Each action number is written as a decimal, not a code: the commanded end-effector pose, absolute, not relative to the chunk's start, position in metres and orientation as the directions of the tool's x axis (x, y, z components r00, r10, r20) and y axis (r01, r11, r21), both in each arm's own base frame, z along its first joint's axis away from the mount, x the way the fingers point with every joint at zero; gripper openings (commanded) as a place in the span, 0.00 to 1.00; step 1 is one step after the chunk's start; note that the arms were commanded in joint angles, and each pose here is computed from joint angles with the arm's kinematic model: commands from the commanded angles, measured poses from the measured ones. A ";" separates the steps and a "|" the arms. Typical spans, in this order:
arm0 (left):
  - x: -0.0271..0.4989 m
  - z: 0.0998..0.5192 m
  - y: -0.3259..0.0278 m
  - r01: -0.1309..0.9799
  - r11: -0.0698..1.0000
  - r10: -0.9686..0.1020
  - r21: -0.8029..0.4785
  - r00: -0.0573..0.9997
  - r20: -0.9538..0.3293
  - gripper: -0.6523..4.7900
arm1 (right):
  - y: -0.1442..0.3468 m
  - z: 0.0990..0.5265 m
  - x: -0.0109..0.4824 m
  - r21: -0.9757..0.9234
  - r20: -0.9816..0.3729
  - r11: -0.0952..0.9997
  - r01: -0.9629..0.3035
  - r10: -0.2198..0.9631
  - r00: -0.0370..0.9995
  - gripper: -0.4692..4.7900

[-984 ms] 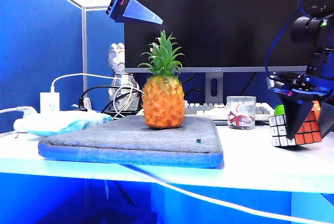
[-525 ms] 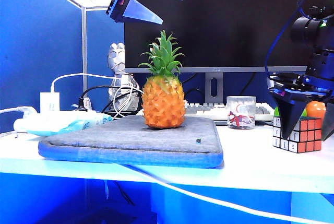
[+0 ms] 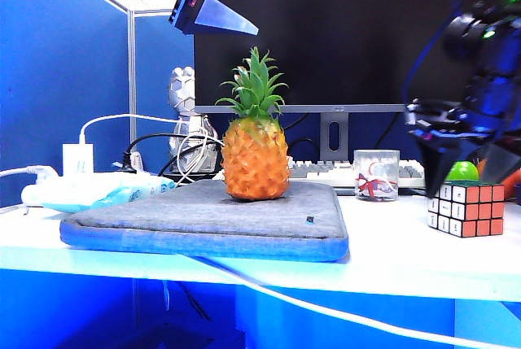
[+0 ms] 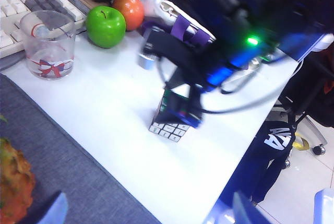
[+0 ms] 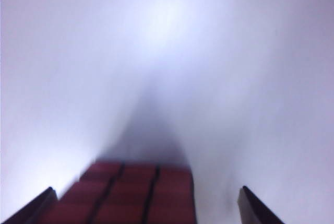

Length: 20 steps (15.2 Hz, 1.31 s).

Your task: Rotate the Rubik's Cube so that its red face is facing towards you.

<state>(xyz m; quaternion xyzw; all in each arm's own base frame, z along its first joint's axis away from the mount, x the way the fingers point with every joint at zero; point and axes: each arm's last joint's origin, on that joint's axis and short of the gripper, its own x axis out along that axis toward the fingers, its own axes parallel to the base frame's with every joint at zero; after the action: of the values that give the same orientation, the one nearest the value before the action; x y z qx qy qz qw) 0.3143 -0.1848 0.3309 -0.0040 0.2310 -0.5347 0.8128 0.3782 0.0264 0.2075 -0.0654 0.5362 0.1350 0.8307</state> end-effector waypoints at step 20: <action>0.316 0.335 -0.185 0.858 0.465 -0.855 -0.217 0.372 -0.361 0.89 | 0.048 0.271 0.413 0.053 -0.667 0.978 -0.201 0.185 0.722 0.24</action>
<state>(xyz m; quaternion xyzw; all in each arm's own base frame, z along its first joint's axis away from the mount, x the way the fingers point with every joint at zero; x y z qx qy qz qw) 0.3160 -0.1844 0.3316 0.0028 0.2250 -0.5160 0.8265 0.4109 0.0469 0.2477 -0.0204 0.4223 0.1050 0.9001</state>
